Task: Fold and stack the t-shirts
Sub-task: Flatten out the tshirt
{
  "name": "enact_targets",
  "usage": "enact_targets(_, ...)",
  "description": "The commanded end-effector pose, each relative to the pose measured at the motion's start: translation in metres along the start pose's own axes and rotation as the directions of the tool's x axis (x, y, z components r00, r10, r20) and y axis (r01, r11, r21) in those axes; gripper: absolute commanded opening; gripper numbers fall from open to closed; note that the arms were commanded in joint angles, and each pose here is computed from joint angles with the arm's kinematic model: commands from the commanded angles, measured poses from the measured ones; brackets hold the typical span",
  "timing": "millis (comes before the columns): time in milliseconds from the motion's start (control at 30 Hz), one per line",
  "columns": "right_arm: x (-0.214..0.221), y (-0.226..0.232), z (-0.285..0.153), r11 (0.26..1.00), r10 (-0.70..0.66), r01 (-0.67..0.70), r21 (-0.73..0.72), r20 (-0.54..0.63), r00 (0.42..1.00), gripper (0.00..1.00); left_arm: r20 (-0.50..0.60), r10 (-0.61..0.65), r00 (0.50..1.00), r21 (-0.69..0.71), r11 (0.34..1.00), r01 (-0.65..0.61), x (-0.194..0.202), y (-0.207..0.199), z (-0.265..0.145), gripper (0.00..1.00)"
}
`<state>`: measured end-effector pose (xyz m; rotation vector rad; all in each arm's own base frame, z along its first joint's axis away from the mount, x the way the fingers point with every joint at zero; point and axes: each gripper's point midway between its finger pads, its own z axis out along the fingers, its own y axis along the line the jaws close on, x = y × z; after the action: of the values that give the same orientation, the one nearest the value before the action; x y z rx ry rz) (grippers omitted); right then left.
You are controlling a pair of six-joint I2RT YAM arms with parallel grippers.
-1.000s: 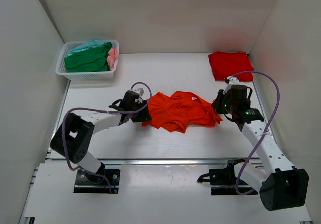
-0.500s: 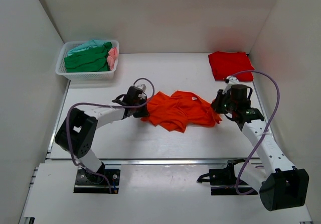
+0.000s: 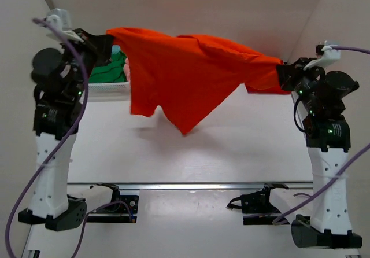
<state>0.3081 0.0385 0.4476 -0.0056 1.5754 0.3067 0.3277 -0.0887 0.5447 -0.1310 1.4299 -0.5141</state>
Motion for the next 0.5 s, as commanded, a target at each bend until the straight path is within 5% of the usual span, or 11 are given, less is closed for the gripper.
enact_targets(0, -0.034, 0.024, -0.024, 0.997, -0.003, 0.012, -0.08, 0.108, 0.994, 0.0, 0.023, 0.056, 0.998, -0.088, 0.995, -0.053, -0.024, 0.01, -0.022, 0.0)
enact_targets(200, -0.043, 0.037, -0.059, 0.991, -0.02, 0.04, -0.131, 0.153, 0.988, 0.0, 0.177, 0.077, 0.981, -0.068, 0.995, -0.066, -0.097, -0.015, -0.008, 0.0)
enact_targets(300, -0.028, 0.039, -0.055, 0.989, -0.017, 0.034, -0.145, 0.121, 0.992, 0.0, 0.122, 0.037, 0.992, 0.0, 0.999, -0.037, -0.074, -0.019, 0.039, 0.0)
enact_targets(467, 0.026, 0.026, -0.032, 0.99, 0.008, -0.004, -0.14, 0.024, 1.0, 0.0, -0.055, 0.029, 0.998, 0.035, 0.999, -0.027, 0.022, -0.008, 0.147, 0.0)
